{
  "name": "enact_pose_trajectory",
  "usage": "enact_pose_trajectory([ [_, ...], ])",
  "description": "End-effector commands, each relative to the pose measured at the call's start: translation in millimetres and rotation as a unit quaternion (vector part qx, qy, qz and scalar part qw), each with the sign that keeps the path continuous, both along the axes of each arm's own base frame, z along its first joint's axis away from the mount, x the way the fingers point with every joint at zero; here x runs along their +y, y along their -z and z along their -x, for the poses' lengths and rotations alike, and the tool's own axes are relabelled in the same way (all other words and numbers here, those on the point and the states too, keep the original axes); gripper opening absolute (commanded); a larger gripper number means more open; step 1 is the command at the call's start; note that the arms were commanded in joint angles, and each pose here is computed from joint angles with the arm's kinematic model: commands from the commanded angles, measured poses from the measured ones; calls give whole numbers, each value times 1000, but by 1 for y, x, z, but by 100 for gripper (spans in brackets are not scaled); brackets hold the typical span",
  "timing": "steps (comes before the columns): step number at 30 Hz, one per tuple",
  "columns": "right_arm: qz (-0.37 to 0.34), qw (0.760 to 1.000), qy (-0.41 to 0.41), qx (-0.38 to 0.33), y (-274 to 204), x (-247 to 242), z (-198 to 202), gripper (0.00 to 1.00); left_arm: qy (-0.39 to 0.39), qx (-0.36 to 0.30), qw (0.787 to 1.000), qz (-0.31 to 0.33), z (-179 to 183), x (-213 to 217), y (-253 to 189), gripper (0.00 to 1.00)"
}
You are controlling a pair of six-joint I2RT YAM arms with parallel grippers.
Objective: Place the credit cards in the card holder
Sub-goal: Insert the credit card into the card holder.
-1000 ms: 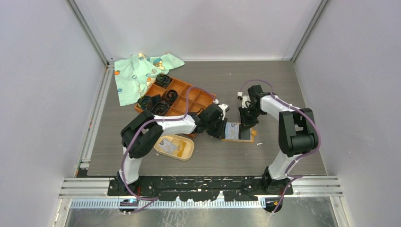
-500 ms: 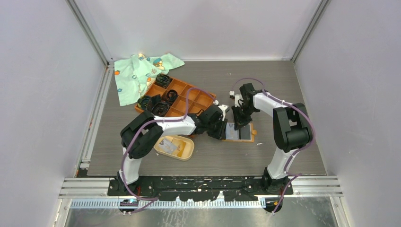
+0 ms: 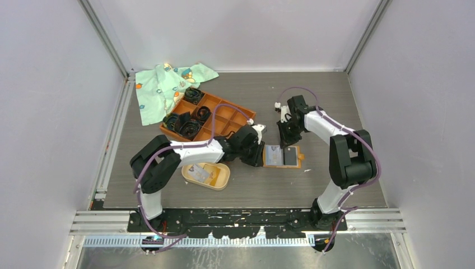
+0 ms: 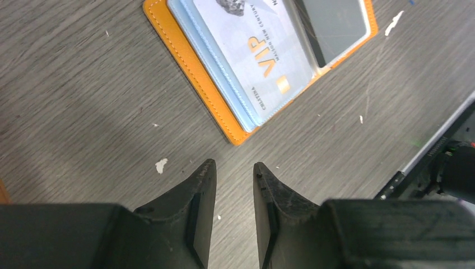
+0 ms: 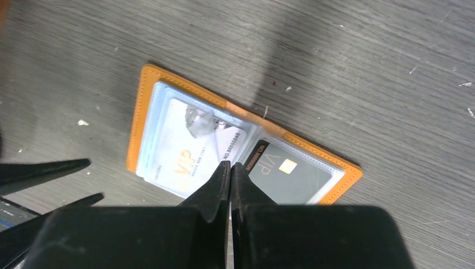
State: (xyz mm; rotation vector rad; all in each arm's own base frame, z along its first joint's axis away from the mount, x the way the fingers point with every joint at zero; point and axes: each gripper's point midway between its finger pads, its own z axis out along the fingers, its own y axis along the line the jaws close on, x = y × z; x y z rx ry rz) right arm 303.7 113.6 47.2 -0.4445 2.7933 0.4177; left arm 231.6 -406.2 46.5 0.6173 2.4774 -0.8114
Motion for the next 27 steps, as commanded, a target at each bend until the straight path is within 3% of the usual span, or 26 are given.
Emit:
enact_pose_trajectory([
  [1,27,1000,1,3,11,-8,-5,5,-1,-31,998,60,-12,-6,-37,31],
  [13,-28,998,-20,54,22,21,5,5,-12,1,992,127,-24,-23,-40,36],
  [22,-32,999,-17,-14,-11,3,-3,6,-34,13,987,158,-28,-25,-44,40],
  [27,-36,999,-17,15,1,4,1,6,-45,33,982,182,-28,-31,-43,42],
])
